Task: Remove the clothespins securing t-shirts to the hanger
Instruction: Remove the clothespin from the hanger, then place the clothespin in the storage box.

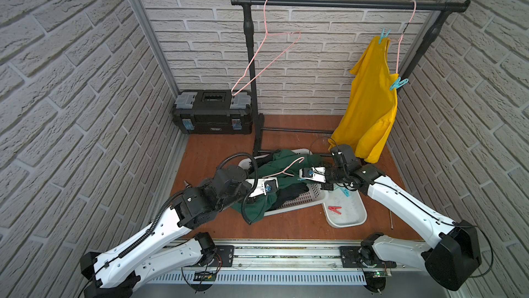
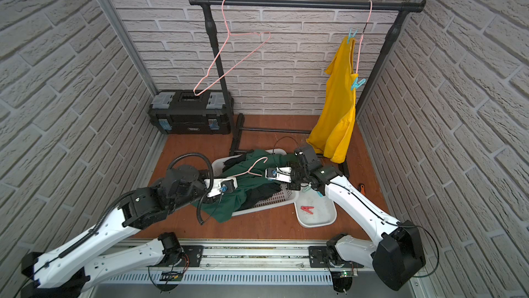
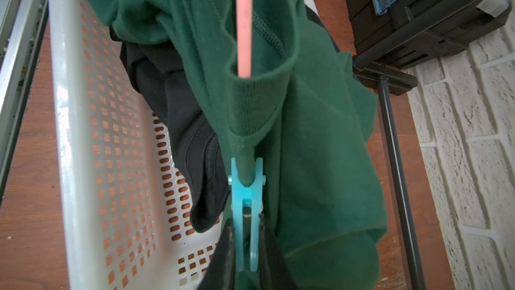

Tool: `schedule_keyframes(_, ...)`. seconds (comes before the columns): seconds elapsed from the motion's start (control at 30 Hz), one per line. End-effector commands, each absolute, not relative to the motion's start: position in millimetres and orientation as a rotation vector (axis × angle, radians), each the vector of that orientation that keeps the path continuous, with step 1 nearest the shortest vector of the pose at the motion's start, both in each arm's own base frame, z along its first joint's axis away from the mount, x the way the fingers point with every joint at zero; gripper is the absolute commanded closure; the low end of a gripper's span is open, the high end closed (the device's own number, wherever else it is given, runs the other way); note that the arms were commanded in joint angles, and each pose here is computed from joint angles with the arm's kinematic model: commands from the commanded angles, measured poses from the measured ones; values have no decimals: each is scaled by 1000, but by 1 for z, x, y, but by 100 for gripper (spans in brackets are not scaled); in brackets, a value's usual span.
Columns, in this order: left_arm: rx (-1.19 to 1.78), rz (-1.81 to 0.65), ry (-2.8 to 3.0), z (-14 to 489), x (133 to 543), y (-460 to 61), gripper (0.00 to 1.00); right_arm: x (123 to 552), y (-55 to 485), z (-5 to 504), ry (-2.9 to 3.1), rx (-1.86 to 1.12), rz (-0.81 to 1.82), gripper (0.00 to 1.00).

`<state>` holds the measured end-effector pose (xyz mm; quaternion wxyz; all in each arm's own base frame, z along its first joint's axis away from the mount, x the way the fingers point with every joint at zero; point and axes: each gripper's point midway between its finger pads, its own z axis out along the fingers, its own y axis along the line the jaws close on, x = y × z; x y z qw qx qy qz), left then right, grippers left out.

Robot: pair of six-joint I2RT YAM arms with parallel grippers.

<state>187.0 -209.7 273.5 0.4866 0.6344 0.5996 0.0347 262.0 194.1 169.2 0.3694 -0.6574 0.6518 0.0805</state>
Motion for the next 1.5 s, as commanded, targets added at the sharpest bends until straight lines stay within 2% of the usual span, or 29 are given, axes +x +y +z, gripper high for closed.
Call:
schedule_keyframes(0.0, 1514, 89, 1426, 281, 190, -213, 100, 266, 190, 184, 1653, -1604, 145, 89)
schedule_keyframes(0.27, 1511, 107, 1441, 278, 194, -214, 100, 256, 172, 190, 1674, -1535, 66, 86)
schedule_keyframes(0.6, 1443, 129, 1464, 282, 204, -213, 100, 249, 147, 189, 1798, -1414, -15, 89)
schedule_keyframes(0.73, 1398, 128, 1481, 284, 209, -213, 100, 248, 123, 179, 1862, -1355, -149, 93)
schedule_keyframes(1.17, 1318, 119, 1481, 291, 211, -207, 100, 235, 75, 144, 2070, -1337, -373, 91)
schedule_keyframes(1.2, 1318, 114, 1482, 291, 211, -207, 100, 235, 74, 142, 2079, -1342, -379, 87)
schedule_keyframes(1.27, 1314, 113, 1483, 291, 211, -207, 100, 235, 74, 142, 2085, -1337, -377, 86)
schedule_keyframes(1.3, 1314, 114, 1486, 290, 212, -207, 100, 236, 75, 142, 2086, -1330, -373, 80)
schedule_keyframes(1.33, 1311, 113, 1487, 290, 212, -207, 100, 236, 75, 142, 2086, -1321, -370, 77)
schedule_keyframes(1.47, 1310, 111, 1490, 289, 212, -207, 100, 236, 76, 144, 2075, -1312, -368, 75)
